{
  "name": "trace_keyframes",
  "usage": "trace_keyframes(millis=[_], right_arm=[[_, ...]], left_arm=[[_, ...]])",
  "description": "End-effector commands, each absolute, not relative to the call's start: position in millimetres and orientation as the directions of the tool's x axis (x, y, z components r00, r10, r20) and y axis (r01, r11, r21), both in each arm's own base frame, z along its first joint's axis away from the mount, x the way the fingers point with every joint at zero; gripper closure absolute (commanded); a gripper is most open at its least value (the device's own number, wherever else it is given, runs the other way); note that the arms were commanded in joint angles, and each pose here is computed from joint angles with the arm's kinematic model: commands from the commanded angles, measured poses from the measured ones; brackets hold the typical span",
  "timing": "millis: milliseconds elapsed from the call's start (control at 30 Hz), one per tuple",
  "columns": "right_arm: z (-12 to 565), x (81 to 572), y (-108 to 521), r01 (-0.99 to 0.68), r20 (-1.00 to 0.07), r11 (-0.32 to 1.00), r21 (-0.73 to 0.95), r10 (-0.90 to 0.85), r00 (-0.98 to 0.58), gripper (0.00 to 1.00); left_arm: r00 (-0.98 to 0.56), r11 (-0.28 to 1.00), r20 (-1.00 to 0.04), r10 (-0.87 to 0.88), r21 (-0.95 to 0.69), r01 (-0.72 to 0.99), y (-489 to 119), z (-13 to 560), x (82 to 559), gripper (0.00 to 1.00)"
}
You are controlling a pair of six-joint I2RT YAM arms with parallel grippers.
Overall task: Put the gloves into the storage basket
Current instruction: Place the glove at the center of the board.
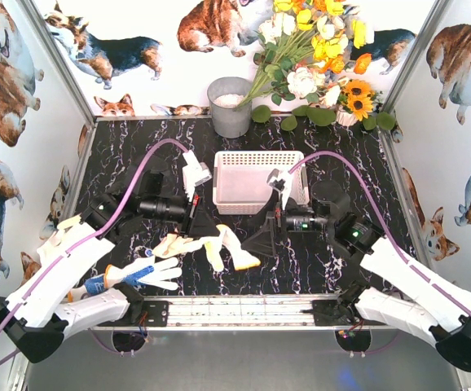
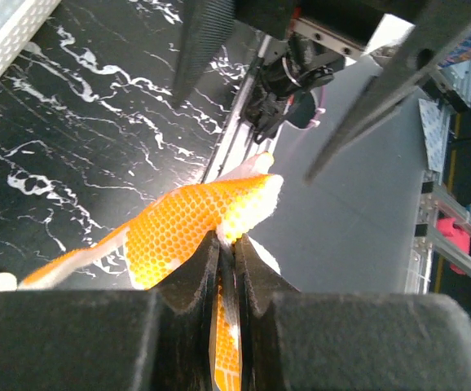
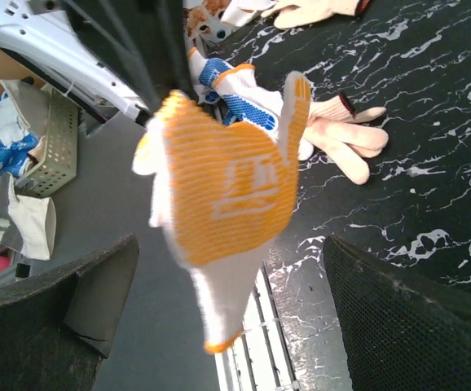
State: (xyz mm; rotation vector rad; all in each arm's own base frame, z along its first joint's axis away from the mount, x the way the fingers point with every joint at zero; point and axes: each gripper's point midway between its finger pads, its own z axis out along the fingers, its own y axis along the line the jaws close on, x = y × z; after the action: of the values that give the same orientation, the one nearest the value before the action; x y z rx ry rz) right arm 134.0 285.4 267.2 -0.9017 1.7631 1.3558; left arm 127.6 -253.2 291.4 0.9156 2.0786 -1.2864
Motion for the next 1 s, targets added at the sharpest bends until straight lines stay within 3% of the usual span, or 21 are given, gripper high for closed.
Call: trace_keyframes(millis=[0, 233, 567, 800, 900, 967], right_arm=[[282.4, 124.4, 286.9, -0.881, -0.886, 0.162, 0.445, -0.059, -0.459, 0.0], [264.0, 120.9, 297.1, -0.863, -0.866, 0.164, 0.477, -0.082, -0.494, 0.0], [268.9, 146.7, 286.2, -0.871, -0.911, 0.314, 0.377, -0.042, -0.41, 0.0], [258.4, 143.0, 291.7, -0.856, -0.885, 0.297, 0.423, -0.068, -0.461, 0.0], [259.3, 144.6, 296.2, -0.847, -0.876, 0.294, 0.443, -0.057, -0.478, 0.06], [260.6, 142.9, 300.4, -0.841, -0.866, 0.273, 0.466, -0.055, -0.498, 0.2]], left_arm=[[-0.616, 0.369, -0.739, 0.273, -0.511, 0.776, -253.3, 286.7, 139.8, 1.0], [-0.598, 0.317, -0.76, 0.254, -0.518, 0.794, -259.6, 298.2, 137.9, 1.0], [-0.607, 0.297, -0.746, 0.274, -0.534, 0.791, -256.0, 297.7, 127.6, 1.0], [-0.605, 0.254, -0.754, 0.255, -0.551, 0.795, -260.3, 304.5, 123.9, 1.0], [-0.613, 0.248, -0.746, 0.26, -0.562, 0.789, -261.6, 301.8, 123.6, 1.0], [-0.619, 0.25, -0.739, 0.266, -0.568, 0.784, -262.0, 297.2, 123.5, 1.0]])
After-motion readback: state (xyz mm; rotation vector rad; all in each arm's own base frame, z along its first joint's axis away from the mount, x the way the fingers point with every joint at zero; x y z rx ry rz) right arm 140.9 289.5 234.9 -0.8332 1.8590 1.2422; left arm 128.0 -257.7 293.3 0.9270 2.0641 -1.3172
